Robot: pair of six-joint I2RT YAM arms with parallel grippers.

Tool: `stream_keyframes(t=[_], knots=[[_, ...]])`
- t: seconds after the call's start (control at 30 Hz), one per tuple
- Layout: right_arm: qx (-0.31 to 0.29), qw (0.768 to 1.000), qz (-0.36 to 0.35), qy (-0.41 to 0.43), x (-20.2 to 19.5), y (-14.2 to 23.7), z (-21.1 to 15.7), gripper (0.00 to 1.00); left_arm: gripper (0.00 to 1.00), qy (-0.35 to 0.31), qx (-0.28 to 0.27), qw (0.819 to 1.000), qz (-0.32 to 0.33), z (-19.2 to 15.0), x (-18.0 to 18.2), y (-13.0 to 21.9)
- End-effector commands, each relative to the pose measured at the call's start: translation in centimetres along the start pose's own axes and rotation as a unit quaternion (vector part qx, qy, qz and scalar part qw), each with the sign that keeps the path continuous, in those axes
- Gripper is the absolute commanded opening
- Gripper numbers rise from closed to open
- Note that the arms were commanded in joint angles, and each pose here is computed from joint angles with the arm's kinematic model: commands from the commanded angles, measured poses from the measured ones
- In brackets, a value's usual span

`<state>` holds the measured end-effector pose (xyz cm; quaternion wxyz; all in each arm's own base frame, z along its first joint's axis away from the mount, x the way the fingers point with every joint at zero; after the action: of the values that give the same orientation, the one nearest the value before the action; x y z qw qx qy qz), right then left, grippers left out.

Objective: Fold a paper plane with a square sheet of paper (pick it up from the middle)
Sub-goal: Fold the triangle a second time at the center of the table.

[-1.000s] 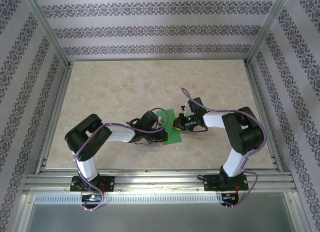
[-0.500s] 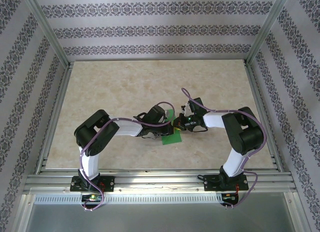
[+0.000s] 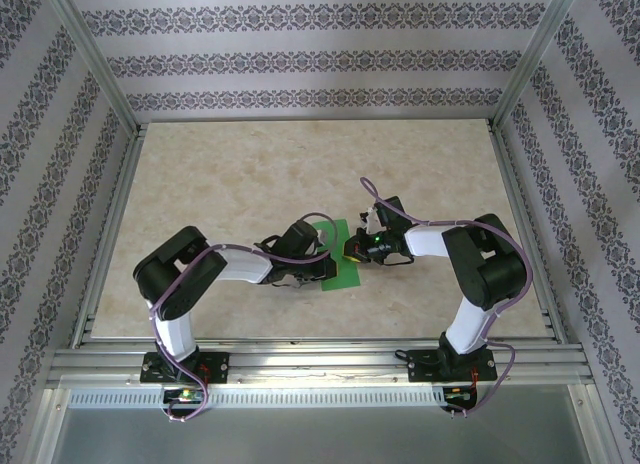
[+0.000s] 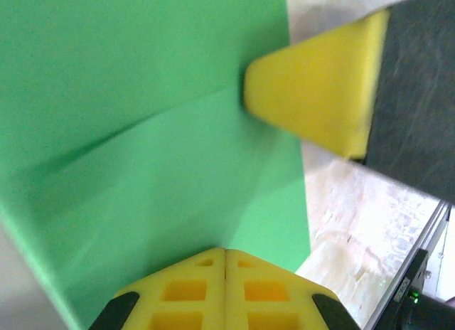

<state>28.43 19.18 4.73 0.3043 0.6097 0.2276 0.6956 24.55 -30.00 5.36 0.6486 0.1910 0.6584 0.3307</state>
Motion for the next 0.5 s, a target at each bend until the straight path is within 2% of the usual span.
stream_keyframes(t=[0.0,0.13,0.3,0.47], knots=[[0.029,0.995,-0.084,-0.046,-4.2,-0.9,-2.3,0.0,0.03,0.023,0.047,0.997,0.059,-2.8,3.3,0.9],[0.028,0.995,-0.085,-0.046,-4.1,-0.8,-2.3,0.0,0.01,0.029,0.051,0.997,0.048,-4.3,4.0,1.8],[0.027,0.995,-0.083,-0.046,-4.0,-0.8,-2.1,0.0,0.0,0.007,0.077,0.997,0.029,-5.5,3.5,2.3],[0.029,0.995,-0.082,-0.046,-3.9,-0.8,-2.2,0.0,0.0,-0.026,0.064,0.997,0.025,-4.9,1.7,3.0]])
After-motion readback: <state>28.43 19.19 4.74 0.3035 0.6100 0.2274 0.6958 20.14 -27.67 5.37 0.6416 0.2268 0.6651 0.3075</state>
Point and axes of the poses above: each hand's point on the last joint's axis, 136 mm out from that joint toward the fingers, its own y axis back along the fingers, its own x axis along the line the jaws close on, z = x × y, the point moved 5 cm from there along y, back along the fingers, and after that the axes turned 9 degrees about y, right-handed, at the moved point
